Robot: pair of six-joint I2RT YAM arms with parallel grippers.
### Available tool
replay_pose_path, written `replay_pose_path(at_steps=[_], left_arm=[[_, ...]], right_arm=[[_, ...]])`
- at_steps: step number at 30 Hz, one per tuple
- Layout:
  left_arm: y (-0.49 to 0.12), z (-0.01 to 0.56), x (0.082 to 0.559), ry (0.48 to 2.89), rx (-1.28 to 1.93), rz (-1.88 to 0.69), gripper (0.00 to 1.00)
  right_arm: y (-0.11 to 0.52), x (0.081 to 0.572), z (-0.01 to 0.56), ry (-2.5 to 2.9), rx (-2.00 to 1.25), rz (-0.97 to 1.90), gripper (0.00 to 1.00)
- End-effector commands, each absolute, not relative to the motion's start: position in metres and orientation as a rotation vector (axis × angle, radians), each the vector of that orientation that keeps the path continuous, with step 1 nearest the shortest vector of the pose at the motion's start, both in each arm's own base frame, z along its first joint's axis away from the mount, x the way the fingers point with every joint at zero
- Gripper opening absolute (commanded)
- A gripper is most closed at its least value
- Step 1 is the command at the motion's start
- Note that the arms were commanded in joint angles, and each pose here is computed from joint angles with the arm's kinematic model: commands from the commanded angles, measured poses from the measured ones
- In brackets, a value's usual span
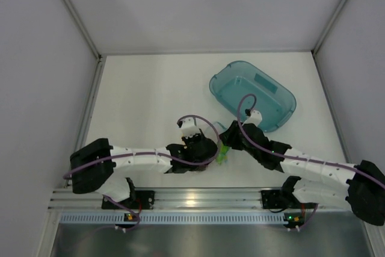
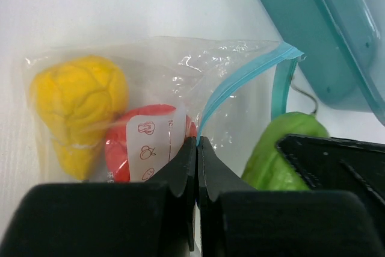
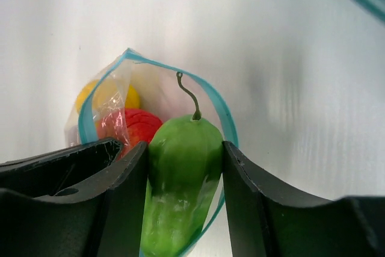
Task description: Open the zip-top bag and remove the fake food
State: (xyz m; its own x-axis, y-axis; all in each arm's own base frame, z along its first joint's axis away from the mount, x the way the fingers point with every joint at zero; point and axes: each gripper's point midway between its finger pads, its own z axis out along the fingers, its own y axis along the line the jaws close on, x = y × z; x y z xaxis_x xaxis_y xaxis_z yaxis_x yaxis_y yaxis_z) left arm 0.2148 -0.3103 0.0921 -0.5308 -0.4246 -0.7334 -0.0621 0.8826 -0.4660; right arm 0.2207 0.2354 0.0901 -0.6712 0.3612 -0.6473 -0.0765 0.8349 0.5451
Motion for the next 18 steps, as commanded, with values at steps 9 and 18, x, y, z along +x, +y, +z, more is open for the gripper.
replay_pose_path(at_steps=[9,18], left_arm=[[-0.303,0.126,0.226,2.040,-0.384,-0.568,0.00],[-0.305,0.151,0.224,2.032,-0.311,-0.619,0.00]], right_arm=[[0.194,0.240,0.206,1.971,0.107,0.541,0.21],[0.144,0.292,0.247,1.871,0.175,0.355,0.21]])
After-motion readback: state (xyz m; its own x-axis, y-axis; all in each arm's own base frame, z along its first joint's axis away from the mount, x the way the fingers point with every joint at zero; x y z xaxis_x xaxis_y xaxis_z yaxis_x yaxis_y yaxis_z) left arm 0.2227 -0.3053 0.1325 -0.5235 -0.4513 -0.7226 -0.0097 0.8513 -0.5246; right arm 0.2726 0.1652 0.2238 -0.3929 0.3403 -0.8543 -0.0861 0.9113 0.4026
